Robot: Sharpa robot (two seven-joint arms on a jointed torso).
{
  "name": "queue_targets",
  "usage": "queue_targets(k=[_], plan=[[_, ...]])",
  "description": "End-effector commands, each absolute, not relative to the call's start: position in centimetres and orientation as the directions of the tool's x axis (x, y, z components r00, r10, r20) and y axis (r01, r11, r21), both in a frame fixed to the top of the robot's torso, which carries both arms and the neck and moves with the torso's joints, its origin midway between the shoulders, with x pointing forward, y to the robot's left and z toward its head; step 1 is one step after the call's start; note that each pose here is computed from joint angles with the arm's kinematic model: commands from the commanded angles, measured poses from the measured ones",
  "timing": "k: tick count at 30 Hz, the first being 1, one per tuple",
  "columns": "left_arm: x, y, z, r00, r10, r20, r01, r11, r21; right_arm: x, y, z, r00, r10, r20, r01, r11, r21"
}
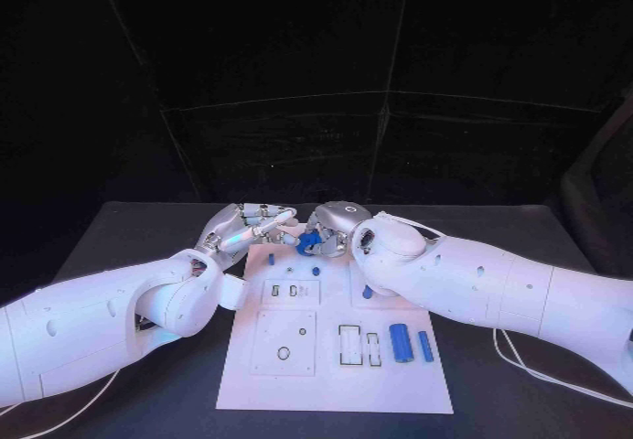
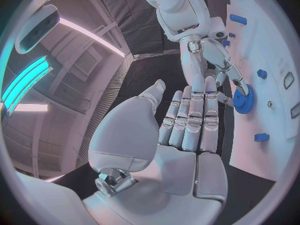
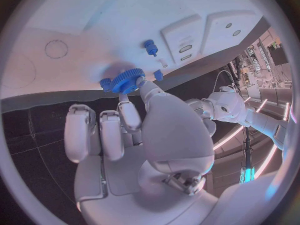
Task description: Assemble the parts on the task board
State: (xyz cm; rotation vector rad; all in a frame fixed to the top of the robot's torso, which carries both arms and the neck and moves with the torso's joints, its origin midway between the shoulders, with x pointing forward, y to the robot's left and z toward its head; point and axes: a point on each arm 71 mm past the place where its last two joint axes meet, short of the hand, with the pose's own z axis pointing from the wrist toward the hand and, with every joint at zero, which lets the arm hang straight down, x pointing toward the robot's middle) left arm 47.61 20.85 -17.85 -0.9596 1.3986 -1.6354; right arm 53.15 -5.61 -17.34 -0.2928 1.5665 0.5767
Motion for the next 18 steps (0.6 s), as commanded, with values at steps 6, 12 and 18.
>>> queue_targets(k=[6,12,18], plan=[[47.59,20.73,-17.69,-0.436,-0.898,0.064,0.083,-0.112,-0.99,53.29,-5.94,-17.49,-0.068,0.146,-0.987,-0.488,0.858,0.161],[47.59,20.77,-17.69,-0.436,-0.898,0.064,0.083,-0.111,-0.99,53.35,-6.14,-17.65,-0.082,0.13,-0.988,-0.484,0.862,0.154],[47.62,20.78,-17.7,-0.435,-0.898,0.064,0.083,-0.111,-0.99,53.3,-6.04,-17.86,-0.107,0.112,-0.988,-0.489,0.859,0.151]])
